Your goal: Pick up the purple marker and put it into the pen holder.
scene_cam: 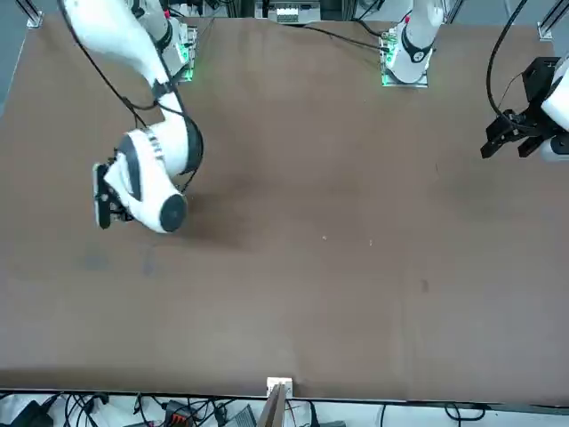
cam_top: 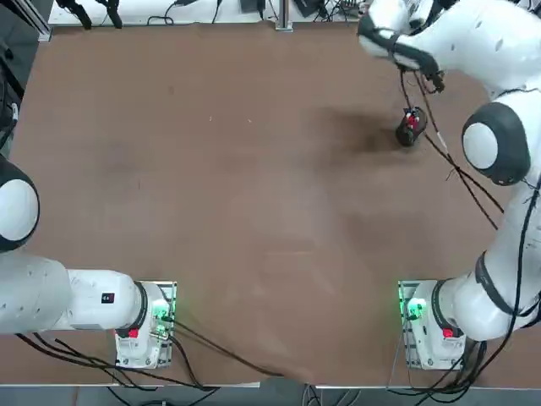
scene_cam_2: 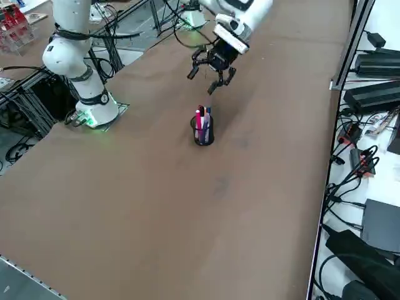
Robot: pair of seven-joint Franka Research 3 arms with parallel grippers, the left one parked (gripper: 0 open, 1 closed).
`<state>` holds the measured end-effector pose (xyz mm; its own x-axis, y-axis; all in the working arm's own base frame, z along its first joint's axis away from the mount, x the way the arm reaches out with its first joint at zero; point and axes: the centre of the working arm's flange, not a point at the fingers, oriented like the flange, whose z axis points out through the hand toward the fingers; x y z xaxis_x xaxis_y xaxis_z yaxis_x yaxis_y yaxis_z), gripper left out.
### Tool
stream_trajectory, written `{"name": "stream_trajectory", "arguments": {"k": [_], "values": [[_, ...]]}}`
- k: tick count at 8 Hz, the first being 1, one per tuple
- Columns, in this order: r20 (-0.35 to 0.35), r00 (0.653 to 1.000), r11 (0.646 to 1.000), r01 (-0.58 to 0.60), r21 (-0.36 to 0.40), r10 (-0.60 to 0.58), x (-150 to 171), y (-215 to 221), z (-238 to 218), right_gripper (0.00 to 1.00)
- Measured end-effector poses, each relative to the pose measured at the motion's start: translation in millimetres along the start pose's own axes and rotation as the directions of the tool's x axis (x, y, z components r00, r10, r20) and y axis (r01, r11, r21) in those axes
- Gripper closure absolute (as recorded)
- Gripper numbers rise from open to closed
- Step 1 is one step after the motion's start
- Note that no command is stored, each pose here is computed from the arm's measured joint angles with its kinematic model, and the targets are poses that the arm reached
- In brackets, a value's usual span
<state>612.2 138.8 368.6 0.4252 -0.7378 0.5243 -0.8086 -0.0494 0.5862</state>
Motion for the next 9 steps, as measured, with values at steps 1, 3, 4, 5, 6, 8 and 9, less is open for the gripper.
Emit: {"name": "stream_trajectory", "arguments": {"k": [1,3,4,5,6,8,9], "values": [[0.098,0.988,0.993,0.114,0.043,-0.118,21.4,4.6,-2.7,0.00],[0.255,0.892,0.925,0.337,0.174,-0.373,61.1,7.3,1.8,0.00],[0.300,0.814,0.862,0.430,0.268,-0.498,84.8,12.3,4.6,0.00],[0.314,0.730,0.786,0.495,0.370,-0.607,110.3,21.6,7.2,0.00],[0.290,0.655,0.702,0.542,0.462,-0.697,134.3,34.8,7.9,0.00],[0.137,0.504,0.477,0.646,0.596,-0.853,168.2,69.5,-2.4,0.00],[0.019,0.395,0.310,0.690,0.654,-0.919,179.5,89.2,-10.5,0.00]]}}
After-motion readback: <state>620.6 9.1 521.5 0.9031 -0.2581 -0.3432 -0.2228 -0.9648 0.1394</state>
